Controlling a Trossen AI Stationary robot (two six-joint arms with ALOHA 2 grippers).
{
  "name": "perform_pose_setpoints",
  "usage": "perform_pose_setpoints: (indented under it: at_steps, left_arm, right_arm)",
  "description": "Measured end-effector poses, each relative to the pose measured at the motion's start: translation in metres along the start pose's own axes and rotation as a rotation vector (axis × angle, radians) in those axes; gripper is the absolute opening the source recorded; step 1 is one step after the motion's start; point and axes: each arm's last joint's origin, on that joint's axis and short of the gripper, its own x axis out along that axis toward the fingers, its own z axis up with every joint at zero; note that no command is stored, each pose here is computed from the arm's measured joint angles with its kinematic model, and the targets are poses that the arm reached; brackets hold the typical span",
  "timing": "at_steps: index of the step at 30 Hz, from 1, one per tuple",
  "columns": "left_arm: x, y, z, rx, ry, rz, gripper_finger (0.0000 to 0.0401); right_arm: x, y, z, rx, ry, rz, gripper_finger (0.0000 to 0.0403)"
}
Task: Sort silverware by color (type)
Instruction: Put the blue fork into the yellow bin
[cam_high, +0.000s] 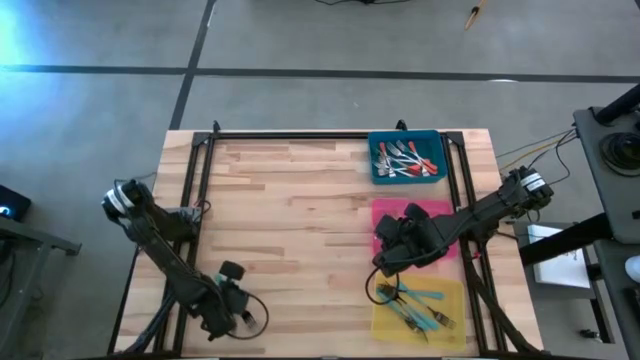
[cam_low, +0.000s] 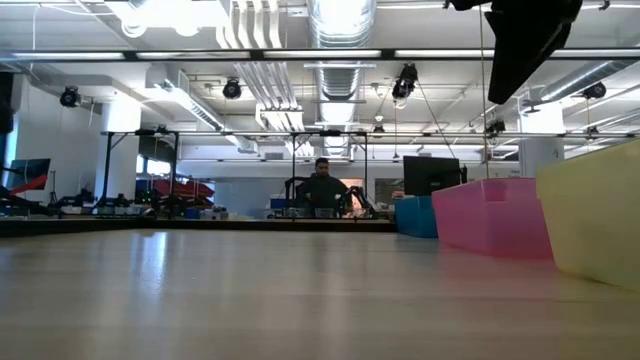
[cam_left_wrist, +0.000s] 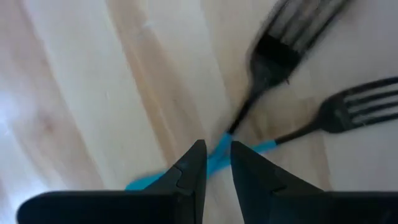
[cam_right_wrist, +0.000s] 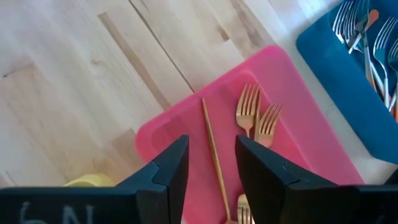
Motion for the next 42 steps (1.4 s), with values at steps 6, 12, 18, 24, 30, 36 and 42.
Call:
perform_pose_setpoints:
  at_steps: [6,12,18,24,30,36,42]
  left_arm:
    - [0.017,-0.011,0.011,0.104,0.048,0.038,0.0057]
    - [0.028,-0.016,0.016,0.166,0.118,0.074,0.0055]
    - [0.027,-0.014,0.017,0.034,0.122,0.069,0.0007]
    - [0.014,-0.016,0.024,-0.010,0.099,0.053,0.0002]
    - [-0.006,-0.014,0.038,-0.033,0.067,0.063,0.0001]
    - [-0.026,-0.010,0.060,-0.037,-0.037,0.070,0.0001]
    - [-0.051,0.000,0.090,-0.100,-0.295,0.290,0.0000]
  right_arm:
    - [0.000,0.000,0.000,-0.002,0.000,-0.001,0.0124]
    - [0.000,0.000,0.000,-0.004,-0.002,-0.003,0.0116]
    - [0.000,0.000,0.000,-0.004,-0.003,-0.003,0.0119]
    - [0.000,0.000,0.000,-0.004,0.000,0.000,0.0112]
    - [-0.002,0.000,0.001,-0.014,-0.004,0.008,0.0110]
    - [-0.009,0.002,0.006,-0.010,-0.023,0.034,0.0109]
    - [-0.006,0.017,0.001,-0.016,-0.190,0.070,0.0107]
